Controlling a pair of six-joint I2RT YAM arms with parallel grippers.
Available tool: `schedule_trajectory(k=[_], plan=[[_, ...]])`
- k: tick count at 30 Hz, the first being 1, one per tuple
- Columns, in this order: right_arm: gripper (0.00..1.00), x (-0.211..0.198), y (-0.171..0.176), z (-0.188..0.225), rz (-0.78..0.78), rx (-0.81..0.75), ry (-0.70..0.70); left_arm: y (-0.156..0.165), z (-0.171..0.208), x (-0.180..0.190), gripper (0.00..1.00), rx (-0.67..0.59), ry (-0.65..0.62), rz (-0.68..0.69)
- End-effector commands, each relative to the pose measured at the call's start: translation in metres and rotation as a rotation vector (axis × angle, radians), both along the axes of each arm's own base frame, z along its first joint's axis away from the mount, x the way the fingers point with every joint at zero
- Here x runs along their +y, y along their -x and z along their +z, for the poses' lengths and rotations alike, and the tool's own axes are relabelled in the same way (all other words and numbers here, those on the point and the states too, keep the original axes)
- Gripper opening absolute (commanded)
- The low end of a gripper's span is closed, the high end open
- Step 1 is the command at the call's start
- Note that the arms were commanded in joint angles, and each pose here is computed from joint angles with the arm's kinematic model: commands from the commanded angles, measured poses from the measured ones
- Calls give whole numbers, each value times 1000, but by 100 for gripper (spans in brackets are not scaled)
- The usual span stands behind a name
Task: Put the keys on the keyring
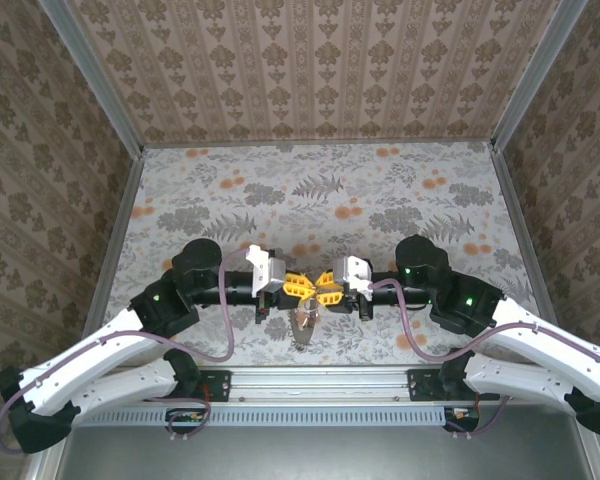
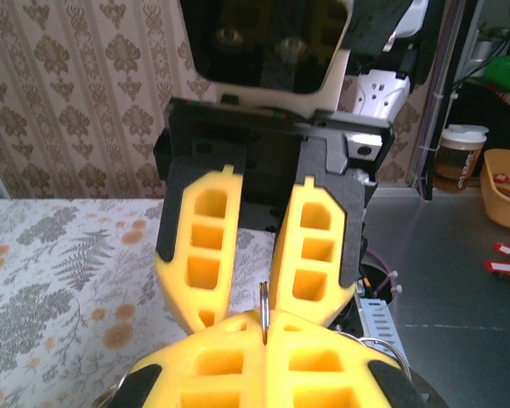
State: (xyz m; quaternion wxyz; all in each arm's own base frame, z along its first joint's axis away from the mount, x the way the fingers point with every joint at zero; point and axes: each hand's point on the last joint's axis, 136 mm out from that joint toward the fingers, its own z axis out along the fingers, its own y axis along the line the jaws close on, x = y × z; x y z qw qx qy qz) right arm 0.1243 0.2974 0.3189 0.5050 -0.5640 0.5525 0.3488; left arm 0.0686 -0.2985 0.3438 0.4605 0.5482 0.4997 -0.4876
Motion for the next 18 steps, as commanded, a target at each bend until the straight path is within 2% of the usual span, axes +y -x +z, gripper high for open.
schedule_trajectory(k=[1, 11, 14, 18], plan=[[26, 3, 6, 3, 36, -1, -25, 6, 35, 1, 0, -51, 132, -37], [27, -3, -1, 7, -26, -24, -36, 2, 34, 8, 0, -51, 114, -10], [32, -8, -10, 8, -90, -30, -38, -2, 31, 14, 0, -54, 88, 27], [43, -16, -27, 4, -200, -31, -45, -20, 21, 22, 0, -46, 29, 147]])
